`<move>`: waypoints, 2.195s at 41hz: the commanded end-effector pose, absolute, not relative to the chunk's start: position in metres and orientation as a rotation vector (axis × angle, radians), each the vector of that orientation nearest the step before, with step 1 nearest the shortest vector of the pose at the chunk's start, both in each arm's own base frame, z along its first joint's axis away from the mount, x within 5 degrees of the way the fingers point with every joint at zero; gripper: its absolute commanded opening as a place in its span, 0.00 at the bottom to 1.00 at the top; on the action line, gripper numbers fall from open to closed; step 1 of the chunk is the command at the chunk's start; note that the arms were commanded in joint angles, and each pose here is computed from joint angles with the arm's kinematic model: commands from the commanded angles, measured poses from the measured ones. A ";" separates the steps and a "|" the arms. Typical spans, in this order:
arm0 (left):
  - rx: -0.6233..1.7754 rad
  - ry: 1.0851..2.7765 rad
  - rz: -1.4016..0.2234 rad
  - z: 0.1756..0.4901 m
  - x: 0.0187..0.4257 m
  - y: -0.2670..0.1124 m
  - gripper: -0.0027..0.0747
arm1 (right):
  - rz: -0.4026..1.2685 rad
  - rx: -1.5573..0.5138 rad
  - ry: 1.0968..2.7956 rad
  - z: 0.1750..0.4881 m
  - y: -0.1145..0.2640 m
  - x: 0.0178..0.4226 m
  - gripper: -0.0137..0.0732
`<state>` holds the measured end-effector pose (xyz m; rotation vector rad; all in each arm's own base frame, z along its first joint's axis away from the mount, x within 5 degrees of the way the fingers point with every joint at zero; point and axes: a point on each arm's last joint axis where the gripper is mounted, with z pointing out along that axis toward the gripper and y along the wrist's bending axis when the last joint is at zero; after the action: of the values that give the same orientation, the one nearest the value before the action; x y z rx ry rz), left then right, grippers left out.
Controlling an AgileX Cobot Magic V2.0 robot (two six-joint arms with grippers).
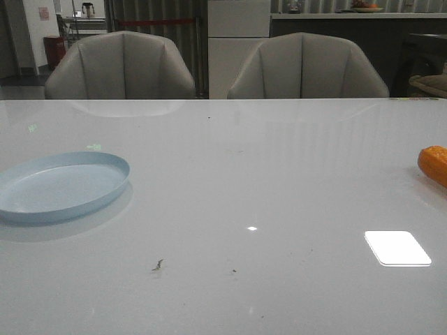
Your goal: Place corn on plate with both arms
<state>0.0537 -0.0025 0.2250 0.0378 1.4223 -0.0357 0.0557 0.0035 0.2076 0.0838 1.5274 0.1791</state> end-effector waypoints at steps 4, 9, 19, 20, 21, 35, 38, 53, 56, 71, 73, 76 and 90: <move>0.041 1.345 -0.034 0.267 0.044 -0.002 0.16 | 0.184 0.068 1.396 0.258 0.003 0.042 0.22; 0.049 1.386 -0.028 0.289 0.052 -0.003 0.16 | 0.189 0.060 1.413 0.280 0.004 0.039 0.22; 0.096 1.482 0.026 0.335 0.093 -0.005 0.16 | 0.186 0.065 1.490 0.313 0.005 0.062 0.22; 0.097 1.500 0.026 0.338 0.100 -0.005 0.16 | 0.184 0.067 1.520 0.313 0.005 0.069 0.22; 0.099 1.524 0.026 0.338 0.107 -0.005 0.16 | 0.184 0.068 1.537 0.314 0.006 0.073 0.22; 0.117 1.814 0.023 0.316 0.171 -0.008 0.21 | 0.164 0.090 1.818 0.301 0.009 0.146 0.31; 0.101 1.899 0.001 0.305 0.179 -0.009 0.32 | 0.158 0.096 1.859 0.294 0.009 0.162 0.45; 0.068 2.094 -0.032 0.283 0.219 -0.011 0.58 | 0.133 0.115 1.932 0.266 0.009 0.202 0.70; 0.018 2.183 -0.067 0.282 0.236 -0.010 0.58 | 0.131 0.116 1.948 0.262 0.009 0.204 0.70; 0.017 2.463 -0.097 0.273 0.337 -0.011 0.58 | 0.130 0.117 1.950 0.261 0.009 0.205 0.70; 0.019 2.491 -0.100 0.268 0.350 -0.011 0.58 | 0.130 0.117 1.950 0.261 0.009 0.205 0.70; 0.019 2.506 -0.101 0.262 0.365 -0.011 0.58 | 0.130 0.117 1.950 0.261 0.009 0.205 0.70; 0.015 2.598 -0.099 0.218 0.394 -0.012 0.58 | 0.130 0.117 1.950 0.261 0.009 0.205 0.70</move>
<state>0.3868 -0.0127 0.1989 0.0328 2.6896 -0.0939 0.1986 0.0103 0.2424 0.1200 2.0756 0.1359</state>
